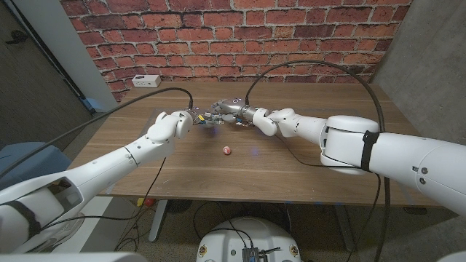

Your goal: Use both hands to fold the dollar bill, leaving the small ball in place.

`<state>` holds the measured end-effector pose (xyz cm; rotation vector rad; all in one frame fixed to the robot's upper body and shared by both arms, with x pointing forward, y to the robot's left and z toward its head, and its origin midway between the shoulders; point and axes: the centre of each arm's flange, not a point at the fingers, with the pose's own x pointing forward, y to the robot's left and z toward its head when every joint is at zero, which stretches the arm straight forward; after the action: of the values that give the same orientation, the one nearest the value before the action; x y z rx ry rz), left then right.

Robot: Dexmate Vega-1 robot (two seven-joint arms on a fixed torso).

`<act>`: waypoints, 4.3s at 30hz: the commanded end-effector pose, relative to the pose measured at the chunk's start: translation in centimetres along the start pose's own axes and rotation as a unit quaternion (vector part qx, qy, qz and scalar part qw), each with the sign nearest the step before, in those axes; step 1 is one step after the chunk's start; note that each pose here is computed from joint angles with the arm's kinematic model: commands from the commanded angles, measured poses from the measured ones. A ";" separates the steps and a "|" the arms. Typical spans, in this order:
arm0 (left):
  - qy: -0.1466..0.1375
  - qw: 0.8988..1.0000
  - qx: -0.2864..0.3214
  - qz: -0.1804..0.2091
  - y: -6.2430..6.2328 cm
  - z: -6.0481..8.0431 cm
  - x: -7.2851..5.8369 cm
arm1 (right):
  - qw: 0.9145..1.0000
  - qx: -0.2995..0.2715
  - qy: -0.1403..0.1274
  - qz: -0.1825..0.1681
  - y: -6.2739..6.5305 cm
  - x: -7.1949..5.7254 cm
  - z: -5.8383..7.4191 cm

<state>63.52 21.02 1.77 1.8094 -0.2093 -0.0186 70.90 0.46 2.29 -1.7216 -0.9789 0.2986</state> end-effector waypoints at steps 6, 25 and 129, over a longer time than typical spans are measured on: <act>0.002 1.000 -0.003 0.003 -0.3 -0.3 -0.5 | 0.999 -0.026 0.016 0.035 0.5 0.8 0.4; 0.001 1.000 0.002 0.017 -0.3 -0.4 -1.2 | 0.998 -0.024 0.020 0.063 1.1 0.8 0.3; -0.111 0.984 -0.074 0.121 2.4 0.2 -1.3 | 0.996 0.008 0.044 0.082 0.8 1.0 -0.5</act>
<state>62.80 20.79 3.19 1.6997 -0.4622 -0.0459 72.43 0.84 2.13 -1.8012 -0.7410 0.3133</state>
